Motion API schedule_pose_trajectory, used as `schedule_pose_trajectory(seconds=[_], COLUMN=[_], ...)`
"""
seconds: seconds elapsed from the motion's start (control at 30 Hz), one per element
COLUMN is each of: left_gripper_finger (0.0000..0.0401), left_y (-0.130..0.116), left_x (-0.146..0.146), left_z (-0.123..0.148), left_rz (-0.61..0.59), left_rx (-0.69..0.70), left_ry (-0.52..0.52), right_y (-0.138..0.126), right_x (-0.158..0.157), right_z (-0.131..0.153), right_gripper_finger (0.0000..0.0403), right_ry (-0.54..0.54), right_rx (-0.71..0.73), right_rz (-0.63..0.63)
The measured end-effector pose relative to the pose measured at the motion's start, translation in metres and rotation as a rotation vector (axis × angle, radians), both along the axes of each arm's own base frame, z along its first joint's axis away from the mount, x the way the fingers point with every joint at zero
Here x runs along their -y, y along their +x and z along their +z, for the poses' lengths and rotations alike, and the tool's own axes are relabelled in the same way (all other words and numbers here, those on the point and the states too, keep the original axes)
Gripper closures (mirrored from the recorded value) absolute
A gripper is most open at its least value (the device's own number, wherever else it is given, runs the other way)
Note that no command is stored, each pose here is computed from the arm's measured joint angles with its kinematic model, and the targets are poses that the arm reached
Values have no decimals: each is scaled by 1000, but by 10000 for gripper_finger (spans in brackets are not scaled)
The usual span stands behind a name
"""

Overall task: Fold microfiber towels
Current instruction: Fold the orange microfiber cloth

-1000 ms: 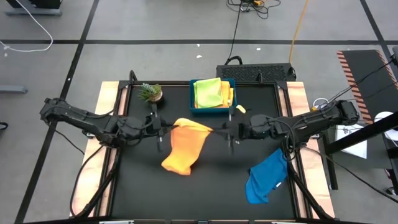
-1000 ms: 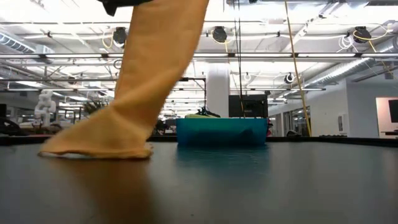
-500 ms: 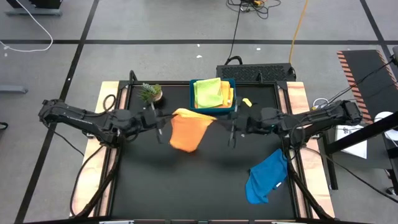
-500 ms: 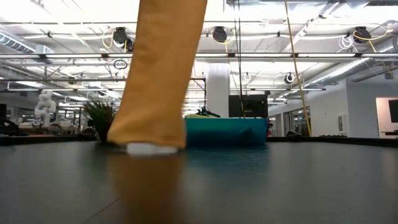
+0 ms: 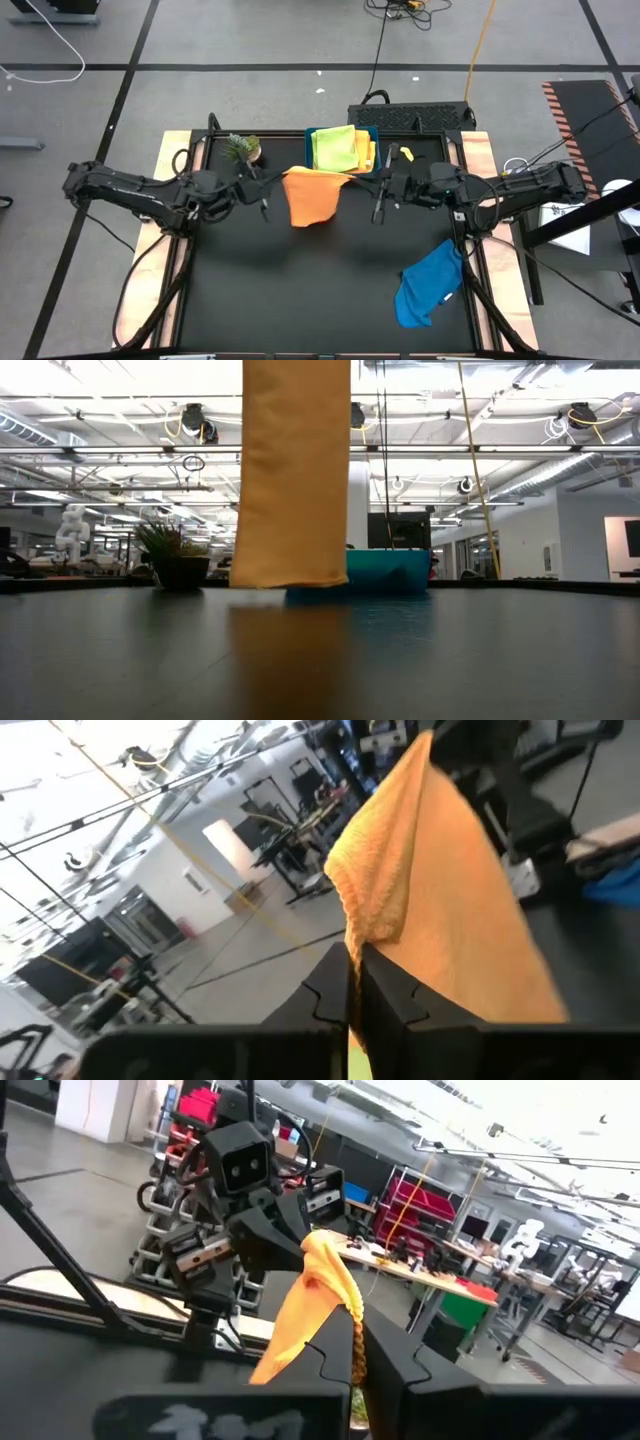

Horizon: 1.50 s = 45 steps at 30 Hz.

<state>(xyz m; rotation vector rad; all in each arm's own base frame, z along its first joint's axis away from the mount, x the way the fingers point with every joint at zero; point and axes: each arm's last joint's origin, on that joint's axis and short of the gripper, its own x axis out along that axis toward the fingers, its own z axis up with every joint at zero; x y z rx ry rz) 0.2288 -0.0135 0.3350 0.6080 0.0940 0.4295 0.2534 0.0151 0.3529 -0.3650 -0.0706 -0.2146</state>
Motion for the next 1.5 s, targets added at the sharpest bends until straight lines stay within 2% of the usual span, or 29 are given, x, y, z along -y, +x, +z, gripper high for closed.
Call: schedule_pose_trajectory(seconds=[0.27,0.57,0.67,0.73,0.87,1.0,1.23,1.37,1.5], left_gripper_finger=[391,392,392,396,394,396,397,397,395], left_y=[4,4,3,4,6,6,5,11,21], left_x=[-20,-48,-49,-46,-29,-4,58,100,135], left_z=[-2,1,2,0,-8,-20,-43,-68,-102], left_rz=[55,36,14,-22,-135,-242,-447,-551,-595], left_rx=[-23,-13,6,2,-64,-148,-289,-389,-480], left_ry=[45,108,91,64,3,-111,-285,-337,-397], right_y=[-1,-2,-1,-1,0,-1,3,1,0], right_x=[13,39,38,30,7,-22,-72,-95,-115], right_z=[2,1,-1,-4,-10,-19,-89,-116,-131], right_gripper_finger=[403,403,403,403,403,403,403,403,403], right_ry=[-36,-31,-4,7,23,55,124,194,203], right_rx=[1,0,-23,-48,-114,-184,-383,-395,-376], right_rz=[-58,-150,-118,-52,41,156,317,389,456])
